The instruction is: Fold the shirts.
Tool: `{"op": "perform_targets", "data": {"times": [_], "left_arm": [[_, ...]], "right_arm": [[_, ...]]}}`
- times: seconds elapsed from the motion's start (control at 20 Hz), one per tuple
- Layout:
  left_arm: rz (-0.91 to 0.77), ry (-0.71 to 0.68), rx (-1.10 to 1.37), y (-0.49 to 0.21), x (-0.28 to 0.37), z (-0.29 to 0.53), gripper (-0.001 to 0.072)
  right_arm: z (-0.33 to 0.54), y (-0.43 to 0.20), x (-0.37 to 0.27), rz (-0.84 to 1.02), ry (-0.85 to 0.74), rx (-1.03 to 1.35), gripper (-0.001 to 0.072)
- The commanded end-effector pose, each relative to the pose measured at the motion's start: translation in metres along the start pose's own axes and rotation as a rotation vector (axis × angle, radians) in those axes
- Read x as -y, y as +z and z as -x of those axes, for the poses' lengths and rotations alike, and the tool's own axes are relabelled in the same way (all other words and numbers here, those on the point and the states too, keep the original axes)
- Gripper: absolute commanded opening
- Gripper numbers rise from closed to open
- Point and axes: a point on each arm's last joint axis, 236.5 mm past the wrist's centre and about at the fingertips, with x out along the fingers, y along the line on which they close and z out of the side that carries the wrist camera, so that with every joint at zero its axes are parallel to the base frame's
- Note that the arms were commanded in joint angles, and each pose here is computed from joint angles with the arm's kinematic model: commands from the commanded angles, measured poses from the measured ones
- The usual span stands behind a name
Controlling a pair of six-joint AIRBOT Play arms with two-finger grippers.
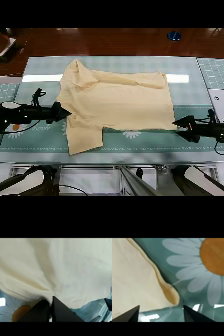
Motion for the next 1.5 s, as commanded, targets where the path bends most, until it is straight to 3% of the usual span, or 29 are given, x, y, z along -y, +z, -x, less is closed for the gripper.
{"op": "perform_targets", "data": {"times": [0.0,0.05,0.1,0.15,0.2,0.25,0.45,0.65,0.85,0.95,1.05,1.25,1.45], "left_arm": [[0.011,-0.019,0.013,0.003,0.005,0.0,0.0032],[0.011,-0.019,0.013,0.003,0.005,0.0,0.0032],[0.011,-0.018,0.013,0.003,0.004,0.0,0.0032],[0.011,-0.018,0.013,0.003,0.004,0.0,0.0032],[0.011,-0.019,0.013,0.003,0.005,0.0,0.0032],[0.009,-0.023,0.019,0.006,0.006,0.001,0.0032],[-0.128,-0.248,0.258,0.081,0.113,0.071,0.0031],[-0.443,-0.38,0.531,0.12,0.259,0.197,0.0031],[-0.8,-0.426,0.81,0.071,0.376,0.329,0.0031],[-0.921,-0.376,0.956,0.031,0.404,0.384,0.0031],[-1.016,-0.239,1.115,-0.005,0.411,0.427,0.003],[-1.019,0.087,1.357,-0.072,0.388,0.477,0.0031],[-1.021,0.208,1.454,-0.129,0.366,0.501,0.0031]], "right_arm": [[-0.025,0.011,-0.008,0.028,0.004,-0.024,0.0621],[-0.031,0.016,-0.013,0.038,-0.012,-0.025,0.0612],[-0.034,0.021,-0.019,0.057,-0.022,-0.023,0.0531],[-0.036,0.026,-0.028,0.083,-0.026,-0.02,0.0362],[-0.036,0.032,-0.041,0.134,-0.027,-0.014,0.009],[-0.034,0.036,-0.058,0.185,-0.015,-0.011,0.0017],[0.018,0.04,-0.166,0.492,0.073,-0.015,0.0016],[0.165,0.041,-0.331,0.845,0.2,0.378,0.0015],[0.316,-0.034,-0.406,1.093,0.22,0.769,0.0016],[0.369,-0.083,-0.411,1.171,0.209,0.935,0.0016],[0.407,-0.129,-0.401,1.213,0.187,1.074,0.0016],[0.451,-0.206,-0.371,1.26,0.161,1.265,0.0016],[0.457,-0.25,-0.346,1.277,0.155,1.3,0.0016]]}}
